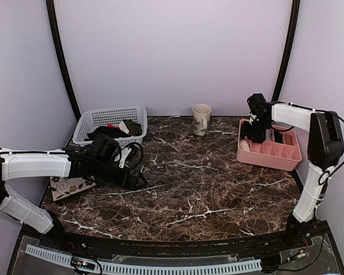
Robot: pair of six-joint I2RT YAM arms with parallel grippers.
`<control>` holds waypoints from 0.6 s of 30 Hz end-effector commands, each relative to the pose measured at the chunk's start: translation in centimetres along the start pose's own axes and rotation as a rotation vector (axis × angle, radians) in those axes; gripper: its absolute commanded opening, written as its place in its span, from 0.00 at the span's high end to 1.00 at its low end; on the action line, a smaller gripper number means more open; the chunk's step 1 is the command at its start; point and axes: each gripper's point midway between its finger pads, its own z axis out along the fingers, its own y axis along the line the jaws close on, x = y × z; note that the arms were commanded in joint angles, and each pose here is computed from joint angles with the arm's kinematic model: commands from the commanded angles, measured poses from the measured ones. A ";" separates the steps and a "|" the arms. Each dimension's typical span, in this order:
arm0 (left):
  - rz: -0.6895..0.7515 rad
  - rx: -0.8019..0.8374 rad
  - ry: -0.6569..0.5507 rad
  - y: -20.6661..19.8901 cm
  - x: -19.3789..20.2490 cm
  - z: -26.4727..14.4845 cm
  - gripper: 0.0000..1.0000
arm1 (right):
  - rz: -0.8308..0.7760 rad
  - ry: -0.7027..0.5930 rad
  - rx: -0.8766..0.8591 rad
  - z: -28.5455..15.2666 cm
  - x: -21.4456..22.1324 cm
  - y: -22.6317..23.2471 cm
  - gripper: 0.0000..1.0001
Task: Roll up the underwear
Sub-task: Place the underwear in the storage box, then reset both arms
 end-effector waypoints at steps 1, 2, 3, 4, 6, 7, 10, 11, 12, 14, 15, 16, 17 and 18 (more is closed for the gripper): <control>0.024 -0.012 -0.046 -0.5 -1.8 -1.2 0.01 | -0.032 -0.116 -0.101 -6.1 -2.5 1.5 0.38; 0.029 -0.017 -0.059 -0.6 -2.2 -1.5 0.01 | -0.039 -0.140 -0.127 -7.2 -2.8 1.8 0.35; 0.034 -0.023 -0.077 -0.7 -2.7 -2.0 0.01 | -0.049 -0.167 -0.156 -8.4 -3.1 2.2 0.31; 0.034 -0.038 -0.096 -0.6 -3.3 -2.5 0.01 | -0.058 -0.198 -0.184 -9.8 -3.4 2.5 0.25; 0.036 -0.074 -0.157 -0.4 -5.1 -4.0 0.01 | -0.077 -0.287 -0.253 -13.4 -4.2 3.2 0.16; 0.032 -0.099 -0.176 -0.1 -5.8 -4.7 0.01 | -0.084 -0.323 -0.284 -14.8 -4.3 3.4 0.11; 0.022 -0.168 -0.223 0.8 -8.2 -7.3 0.01 | -0.116 -0.412 -0.357 -18.4 -4.1 3.7 0.01; 0.022 -0.190 -0.255 0.8 -9.3 -8.6 0.01 | -0.122 -0.443 -0.376 -19.5 -4.0 3.6 0.00; 0.023 -0.216 -0.277 1.0 -10.0 -9.8 0.01 | -0.126 -0.472 -0.393 -20.6 -3.7 3.5 0.00; 0.014 -0.289 -0.332 1.7 -11.1 -12.6 0.01 | -0.120 -0.541 -0.415 -22.8 -3.1 2.9 0.00; 0.002 -0.332 -0.354 2.3 -11.2 -13.9 0.01 | -0.111 -0.573 -0.425 -23.5 -2.8 2.5 0.00; -0.008 -0.377 -0.380 2.9 -11.3 -15.1 0.01 | -0.101 -0.597 -0.433 -24.1 -2.4 2.1 0.00; -0.015 -0.397 -0.392 3.2 -11.1 -16.0 0.01 | -0.095 -0.615 -0.440 -24.4 -1.6 1.6 0.00; -0.025 -0.423 -0.398 3.6 -10.7 -16.8 0.01 | -0.089 -0.627 -0.449 -24.2 -0.7 1.1 0.00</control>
